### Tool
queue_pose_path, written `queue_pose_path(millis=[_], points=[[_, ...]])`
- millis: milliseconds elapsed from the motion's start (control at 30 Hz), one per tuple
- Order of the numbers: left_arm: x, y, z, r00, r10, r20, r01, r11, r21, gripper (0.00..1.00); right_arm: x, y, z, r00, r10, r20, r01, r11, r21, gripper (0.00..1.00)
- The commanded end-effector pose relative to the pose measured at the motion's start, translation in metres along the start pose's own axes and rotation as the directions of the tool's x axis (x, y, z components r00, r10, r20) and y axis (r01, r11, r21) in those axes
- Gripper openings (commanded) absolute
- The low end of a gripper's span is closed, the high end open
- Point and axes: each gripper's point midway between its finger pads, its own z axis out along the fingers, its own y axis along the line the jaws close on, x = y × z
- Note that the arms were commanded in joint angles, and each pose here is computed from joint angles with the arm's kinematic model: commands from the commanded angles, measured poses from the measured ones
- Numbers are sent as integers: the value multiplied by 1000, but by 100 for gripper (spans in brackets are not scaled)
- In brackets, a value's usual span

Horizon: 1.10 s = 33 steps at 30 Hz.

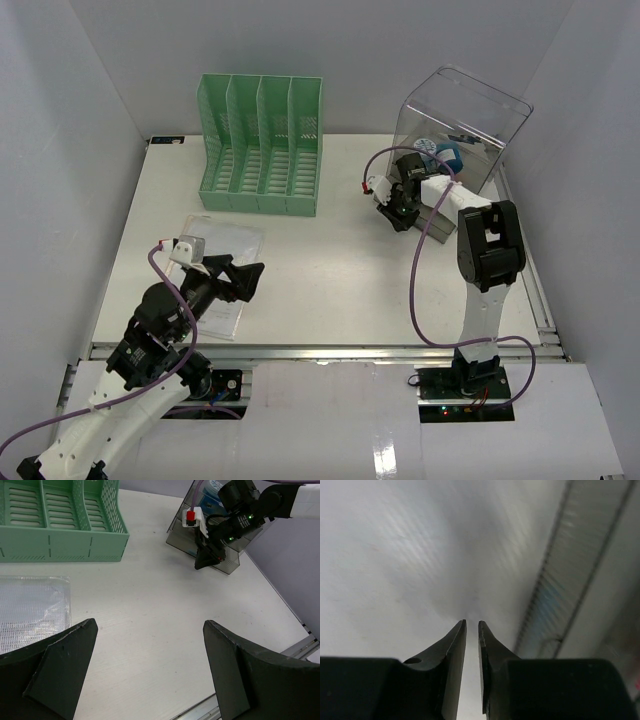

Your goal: Organize the desk

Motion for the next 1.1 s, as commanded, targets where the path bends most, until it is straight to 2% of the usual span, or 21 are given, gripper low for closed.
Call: queue_pose_path(millis=[0,67,167,267,433,467,533,567,667,733,833,933,1067], points=[[4,5,0,1000,0,-8,-1,1000,-21,98,2,-68,-26,995,101,-10,-90,924,370,22],[5,5,0,1000,2,-9,-2,1000,-22,98,4,-95,-40,991,131,6,-116,850,514,24],[6,6,1,1000,1,-14,-2,1000,-24,98,9,-113,-51,988,156,18,-136,794,593,34],[6,6,1,1000,2,-17,-2,1000,-25,98,11,-118,-52,988,154,16,-133,793,595,61],[8,6,2,1000,4,-25,-5,1000,-30,98,10,-104,-49,991,129,27,-123,837,533,72],[9,7,3,1000,6,-29,-6,1000,-30,98,4,-93,-45,993,105,48,-115,876,469,72],[12,7,5,999,11,-44,-12,999,-30,98,-14,-39,-43,991,44,124,-68,978,197,71],[13,7,6,999,14,-51,-15,999,-30,98,-22,-9,-48,984,33,175,-44,997,56,70],[21,15,12,996,23,-89,-30,997,-76,98,-49,65,-87,932,4,363,89,967,-239,71],[32,22,21,988,31,-152,-49,991,-121,98,-69,107,-117,858,59,511,166,908,-385,70],[43,29,37,968,34,-251,-77,983,-164,98,-77,137,-141,792,112,600,230,856,-463,70],[45,46,55,943,-6,-332,-61,980,-191,98,-77,153,-153,757,131,640,269,830,-488,70],[45,89,69,913,-169,-372,98,974,-204,97,-73,163,-159,741,136,658,287,821,-494,70]])
